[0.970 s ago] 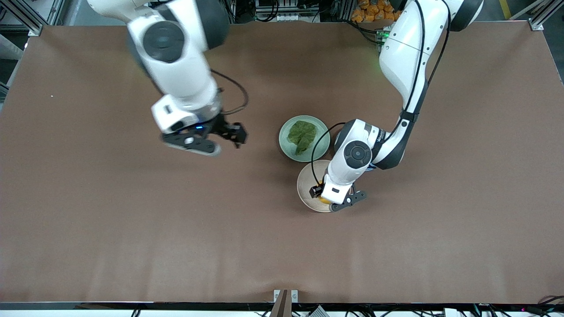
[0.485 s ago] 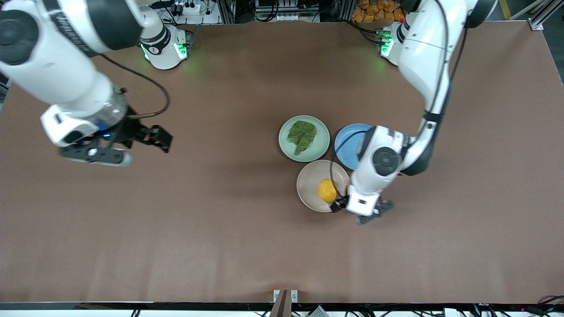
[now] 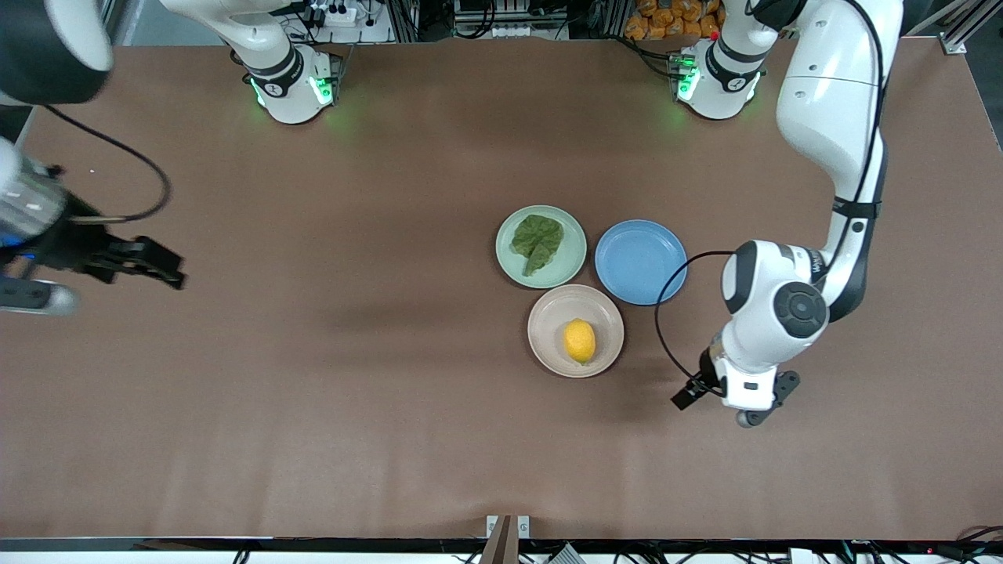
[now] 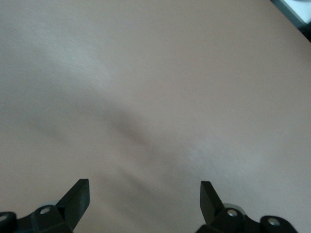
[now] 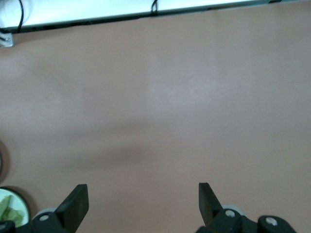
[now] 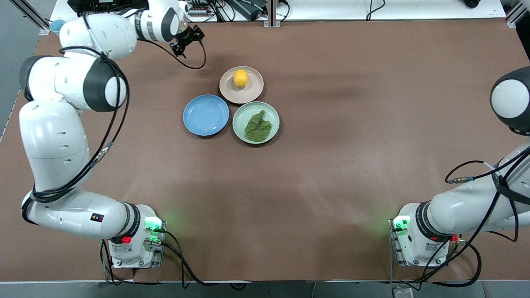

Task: Place lemon and lettuce in plates

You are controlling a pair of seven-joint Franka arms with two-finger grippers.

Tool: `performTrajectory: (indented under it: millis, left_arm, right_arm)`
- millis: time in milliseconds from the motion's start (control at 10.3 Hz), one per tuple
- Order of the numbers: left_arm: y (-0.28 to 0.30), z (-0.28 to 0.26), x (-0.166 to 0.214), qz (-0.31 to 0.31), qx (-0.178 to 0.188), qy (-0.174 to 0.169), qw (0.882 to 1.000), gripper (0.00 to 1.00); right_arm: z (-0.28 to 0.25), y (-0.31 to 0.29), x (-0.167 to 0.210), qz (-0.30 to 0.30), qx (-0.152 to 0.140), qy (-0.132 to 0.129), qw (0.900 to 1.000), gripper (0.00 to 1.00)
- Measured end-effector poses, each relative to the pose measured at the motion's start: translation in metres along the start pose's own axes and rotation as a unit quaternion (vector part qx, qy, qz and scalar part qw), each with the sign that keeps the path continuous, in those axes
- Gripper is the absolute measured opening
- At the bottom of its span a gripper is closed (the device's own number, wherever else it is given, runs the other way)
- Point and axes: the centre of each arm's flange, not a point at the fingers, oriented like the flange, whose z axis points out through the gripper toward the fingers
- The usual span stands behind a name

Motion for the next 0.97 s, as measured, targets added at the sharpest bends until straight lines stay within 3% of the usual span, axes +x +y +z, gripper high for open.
performTrajectory:
  millis: [291, 970]
  left_arm:
    - [-0.034, -0.014, 0.015, -0.024, 0.008, -0.004, 1.0, 1.0]
    - [-0.146, -0.077, -0.001, -0.044, 0.018, -0.007, 0.999, 1.0]
  right_arm:
    - [-0.027, 0.04, -0.012, 0.001, -0.003, 0.002, 1.0, 1.0]
    - [-0.057, 0.069, -0.051, 0.015, -0.008, 0.005, 1.0, 1.0]
